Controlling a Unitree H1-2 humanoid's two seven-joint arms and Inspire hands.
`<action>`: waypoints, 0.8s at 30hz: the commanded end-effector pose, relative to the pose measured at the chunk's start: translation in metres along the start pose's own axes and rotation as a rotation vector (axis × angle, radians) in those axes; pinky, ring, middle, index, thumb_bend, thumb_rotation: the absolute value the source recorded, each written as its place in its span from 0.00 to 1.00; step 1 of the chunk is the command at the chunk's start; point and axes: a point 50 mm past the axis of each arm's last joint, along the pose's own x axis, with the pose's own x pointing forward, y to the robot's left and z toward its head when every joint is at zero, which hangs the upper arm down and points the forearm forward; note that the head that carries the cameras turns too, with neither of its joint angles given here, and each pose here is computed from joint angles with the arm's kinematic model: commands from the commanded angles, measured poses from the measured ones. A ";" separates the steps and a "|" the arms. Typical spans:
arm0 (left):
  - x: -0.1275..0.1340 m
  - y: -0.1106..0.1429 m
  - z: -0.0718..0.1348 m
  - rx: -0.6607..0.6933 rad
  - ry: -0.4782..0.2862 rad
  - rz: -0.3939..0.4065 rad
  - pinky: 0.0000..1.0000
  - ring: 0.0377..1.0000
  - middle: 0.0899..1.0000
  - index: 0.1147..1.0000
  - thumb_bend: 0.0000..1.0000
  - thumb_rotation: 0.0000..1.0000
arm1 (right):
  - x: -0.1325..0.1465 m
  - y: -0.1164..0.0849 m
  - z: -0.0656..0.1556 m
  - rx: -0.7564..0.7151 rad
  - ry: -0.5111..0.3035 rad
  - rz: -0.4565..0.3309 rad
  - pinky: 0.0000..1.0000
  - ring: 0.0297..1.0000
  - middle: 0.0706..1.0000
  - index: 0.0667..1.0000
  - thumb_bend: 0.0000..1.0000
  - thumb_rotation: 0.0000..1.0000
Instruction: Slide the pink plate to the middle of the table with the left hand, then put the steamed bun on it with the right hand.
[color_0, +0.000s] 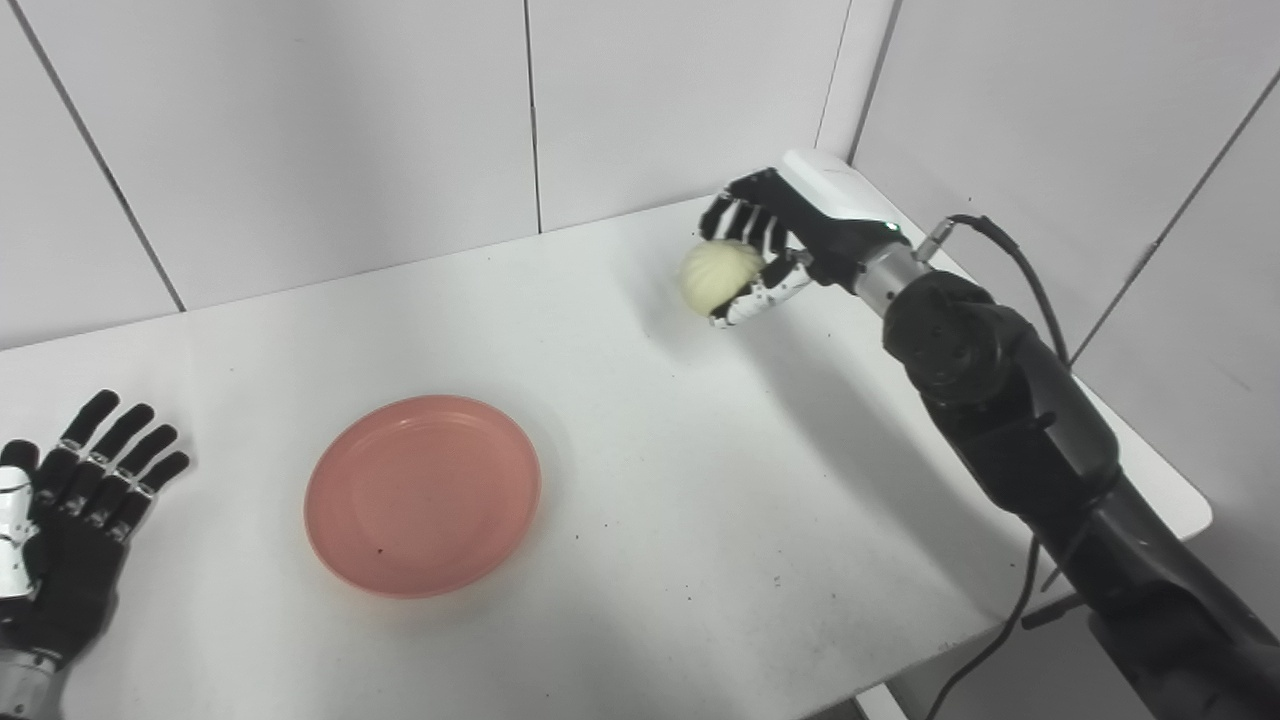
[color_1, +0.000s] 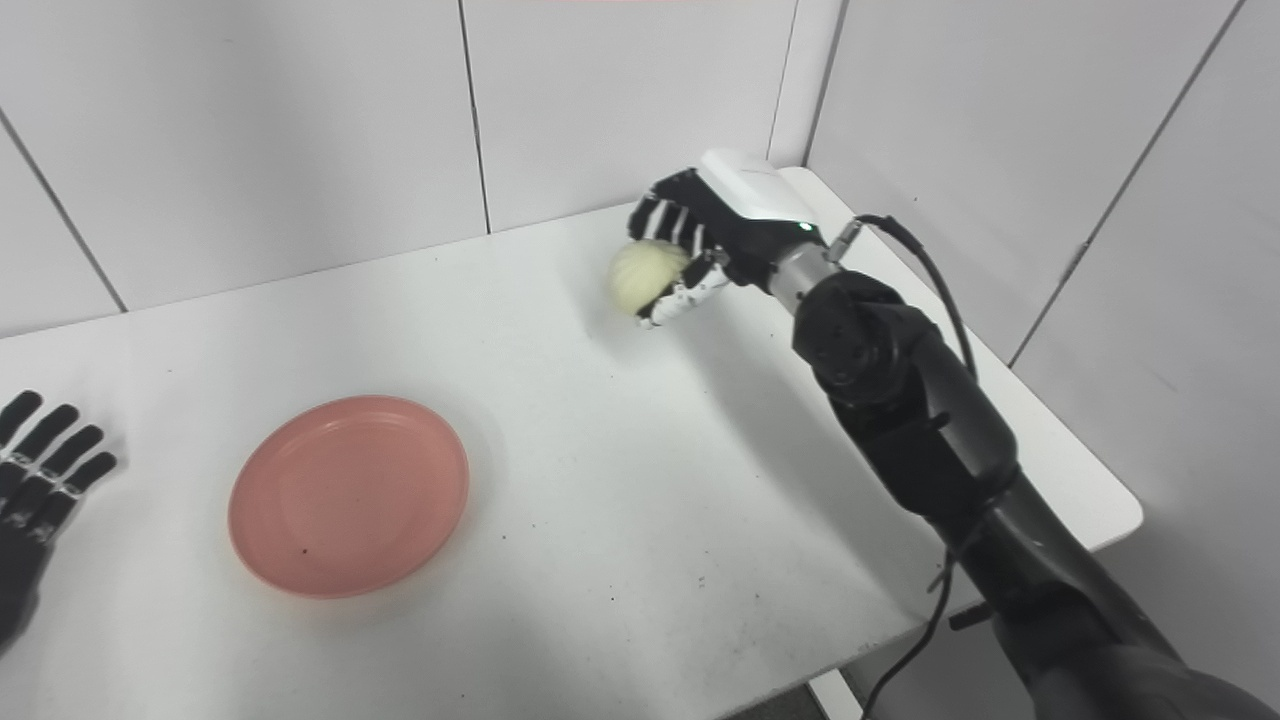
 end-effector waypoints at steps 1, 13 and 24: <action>-0.032 -0.013 -0.064 -0.084 0.218 0.065 0.82 0.84 0.86 0.86 0.60 0.91 | 0.010 -0.018 0.021 -0.028 -0.066 -0.041 0.38 0.41 0.41 0.50 0.52 0.00; -0.020 -0.067 -0.062 -0.070 0.225 0.089 0.90 0.89 0.90 0.89 0.57 0.99 | 0.055 0.023 0.089 0.015 -0.302 0.082 0.36 0.39 0.40 0.51 0.52 0.00; -0.009 -0.096 -0.063 -0.049 0.236 0.085 0.91 0.91 0.92 0.91 0.54 1.00 | 0.069 0.053 0.130 0.058 -0.406 0.178 0.33 0.38 0.39 0.51 0.52 0.00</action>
